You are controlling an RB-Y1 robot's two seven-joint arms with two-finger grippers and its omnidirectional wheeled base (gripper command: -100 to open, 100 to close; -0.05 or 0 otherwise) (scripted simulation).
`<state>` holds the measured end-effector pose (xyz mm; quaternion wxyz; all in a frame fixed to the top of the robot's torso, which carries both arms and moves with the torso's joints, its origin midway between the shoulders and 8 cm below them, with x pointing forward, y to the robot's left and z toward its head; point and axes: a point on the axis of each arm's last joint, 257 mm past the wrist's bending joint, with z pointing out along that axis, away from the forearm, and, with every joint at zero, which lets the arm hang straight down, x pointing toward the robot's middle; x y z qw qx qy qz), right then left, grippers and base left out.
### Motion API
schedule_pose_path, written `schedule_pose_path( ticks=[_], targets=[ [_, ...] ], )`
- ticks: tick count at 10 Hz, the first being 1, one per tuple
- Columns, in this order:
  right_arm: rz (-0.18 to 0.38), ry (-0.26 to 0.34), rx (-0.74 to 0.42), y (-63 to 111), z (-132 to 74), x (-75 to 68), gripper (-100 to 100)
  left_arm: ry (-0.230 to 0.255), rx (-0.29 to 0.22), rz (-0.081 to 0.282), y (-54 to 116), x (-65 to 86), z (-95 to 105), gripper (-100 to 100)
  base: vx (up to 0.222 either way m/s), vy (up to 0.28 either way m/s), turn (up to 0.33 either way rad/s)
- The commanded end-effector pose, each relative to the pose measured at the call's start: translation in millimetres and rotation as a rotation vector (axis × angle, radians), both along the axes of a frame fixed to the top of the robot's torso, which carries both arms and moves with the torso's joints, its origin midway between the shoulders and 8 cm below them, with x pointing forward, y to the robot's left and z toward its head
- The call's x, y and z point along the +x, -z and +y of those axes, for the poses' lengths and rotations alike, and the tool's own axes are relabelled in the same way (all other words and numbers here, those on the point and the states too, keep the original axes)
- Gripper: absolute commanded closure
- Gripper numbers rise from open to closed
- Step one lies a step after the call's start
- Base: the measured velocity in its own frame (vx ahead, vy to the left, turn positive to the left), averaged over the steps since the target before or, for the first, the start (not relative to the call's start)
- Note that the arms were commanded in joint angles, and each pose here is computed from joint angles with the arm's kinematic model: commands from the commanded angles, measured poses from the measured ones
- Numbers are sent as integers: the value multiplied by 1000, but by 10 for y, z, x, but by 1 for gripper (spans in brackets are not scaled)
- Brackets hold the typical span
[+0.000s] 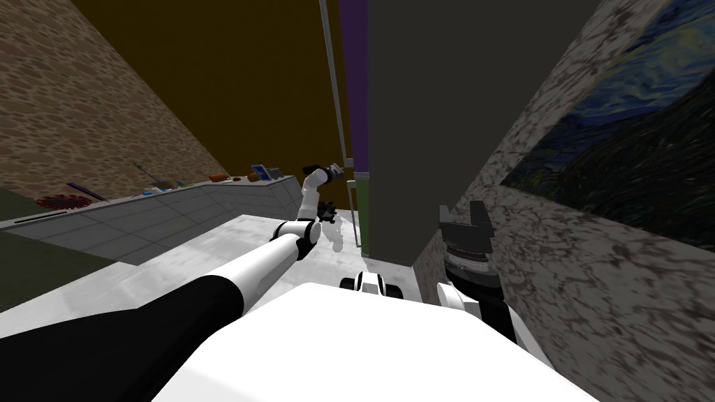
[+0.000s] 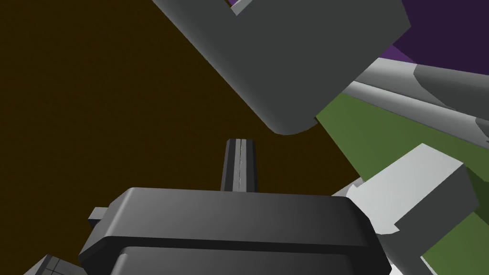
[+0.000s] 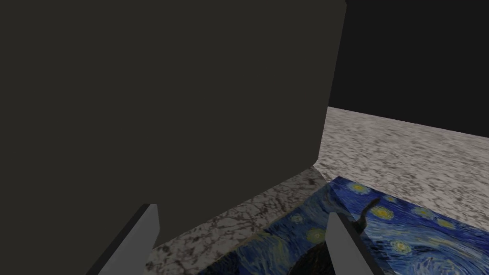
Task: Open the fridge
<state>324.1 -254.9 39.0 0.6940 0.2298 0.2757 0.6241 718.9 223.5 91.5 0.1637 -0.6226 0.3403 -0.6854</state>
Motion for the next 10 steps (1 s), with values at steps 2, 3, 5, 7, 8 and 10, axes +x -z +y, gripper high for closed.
schedule_pose_path(
  ticks=[2, 3, 5, 7, 8, 10],
  targets=[
    [0, 0, 0, -1, 1, 1, 0, 6, 7, -18, -238, -43, 14, -100, -51, -132, 49],
    [0, 0, 0, -1, 1, 1, 0, 7, 10, -25, -333, -61, 27, -100, -55, -162, 45],
    [0, 0, 0, -1, 1, 0, 0, 4, 12, -21, -359, -51, 47, -100, 28, -61, 1],
    [0, 0, 0, 0, 0, 0, 0, 6, 13, -9, -272, -43, 39, 100, 17, -14, 16],
    [0, 0, 0, 0, 0, 0, 0, 28, 13, -5, -261, -67, -36, 100, 75, 138, -74],
    [0, 0, -1, 0, -1, 0, 0, 49, 12, -6, -273, -93, -112, 100, 67, 245, -91]
  ],
)
